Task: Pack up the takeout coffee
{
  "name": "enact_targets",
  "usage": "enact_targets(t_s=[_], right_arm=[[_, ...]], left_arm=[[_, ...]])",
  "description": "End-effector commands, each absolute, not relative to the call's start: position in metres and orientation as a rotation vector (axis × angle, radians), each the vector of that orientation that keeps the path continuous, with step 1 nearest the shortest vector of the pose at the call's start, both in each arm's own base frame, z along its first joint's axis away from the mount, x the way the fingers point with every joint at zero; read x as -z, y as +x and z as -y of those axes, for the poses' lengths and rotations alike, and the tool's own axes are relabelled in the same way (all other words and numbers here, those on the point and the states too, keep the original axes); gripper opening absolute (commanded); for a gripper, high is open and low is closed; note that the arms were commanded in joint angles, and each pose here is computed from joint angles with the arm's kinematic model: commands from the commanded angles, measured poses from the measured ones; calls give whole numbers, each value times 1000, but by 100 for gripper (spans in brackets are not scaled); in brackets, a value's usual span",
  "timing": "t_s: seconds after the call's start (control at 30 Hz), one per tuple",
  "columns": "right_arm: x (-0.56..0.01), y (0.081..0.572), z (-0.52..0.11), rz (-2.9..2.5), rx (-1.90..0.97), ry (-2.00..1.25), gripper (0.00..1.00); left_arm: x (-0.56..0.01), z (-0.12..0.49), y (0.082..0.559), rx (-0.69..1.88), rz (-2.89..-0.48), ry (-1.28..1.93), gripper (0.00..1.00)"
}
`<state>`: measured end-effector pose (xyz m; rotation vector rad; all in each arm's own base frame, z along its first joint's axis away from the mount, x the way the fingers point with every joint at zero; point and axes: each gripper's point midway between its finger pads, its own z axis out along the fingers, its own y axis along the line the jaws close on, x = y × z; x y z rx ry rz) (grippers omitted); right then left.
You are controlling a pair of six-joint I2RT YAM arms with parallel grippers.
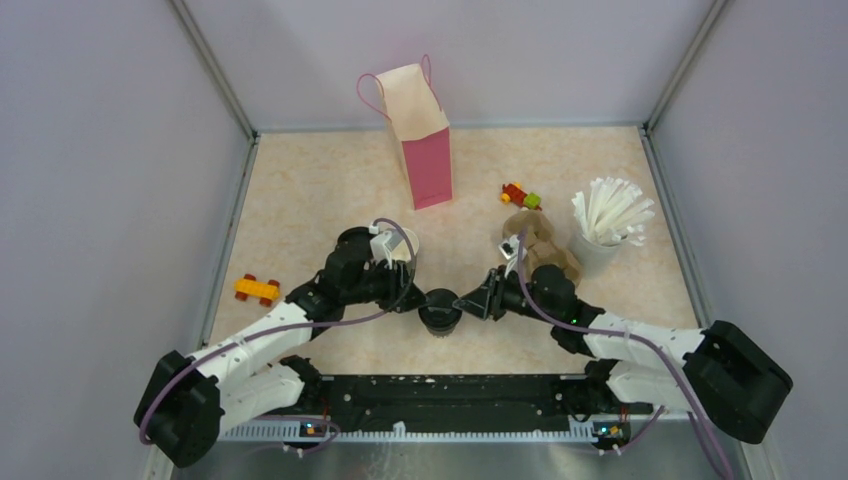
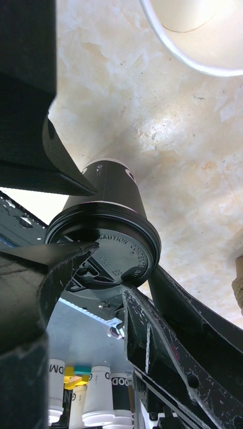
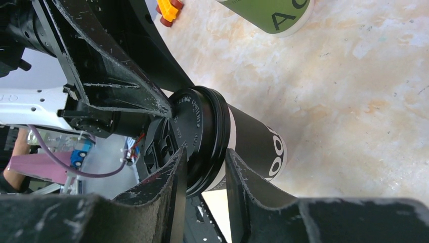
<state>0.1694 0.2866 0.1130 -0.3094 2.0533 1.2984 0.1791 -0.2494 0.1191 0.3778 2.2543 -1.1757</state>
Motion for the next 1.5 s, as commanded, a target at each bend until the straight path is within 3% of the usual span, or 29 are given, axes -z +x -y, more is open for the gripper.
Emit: enact_targets(t_s=[0.0,0.5,0.8,1.1,1.2,1.4,1.47], right_arm=[[-3,132,-236,-2449,-1041,-287,30],[19,121,-231,-2501,-943,-257,29],[-106,169,-279,-2244,-1071,-271,49],[-155,171,-274,-2201,-1062,-286,51],[-173,160,-286,-2133,-1187,-335,44],[-185,142,-317,-2081,-1341,-453,15],[-187,137,-326,-2062,-1407,-482,11]], left_arm=[[-70,222,174,961,-2450,330,42],[-65,218,173,935,-2471,314,39],[-70,220,170,965,-2462,304,38],[-72,223,170,980,-2461,305,37],[-71,223,169,978,-2463,306,37],[-72,224,170,986,-2463,302,37],[-71,224,169,985,-2466,302,37]])
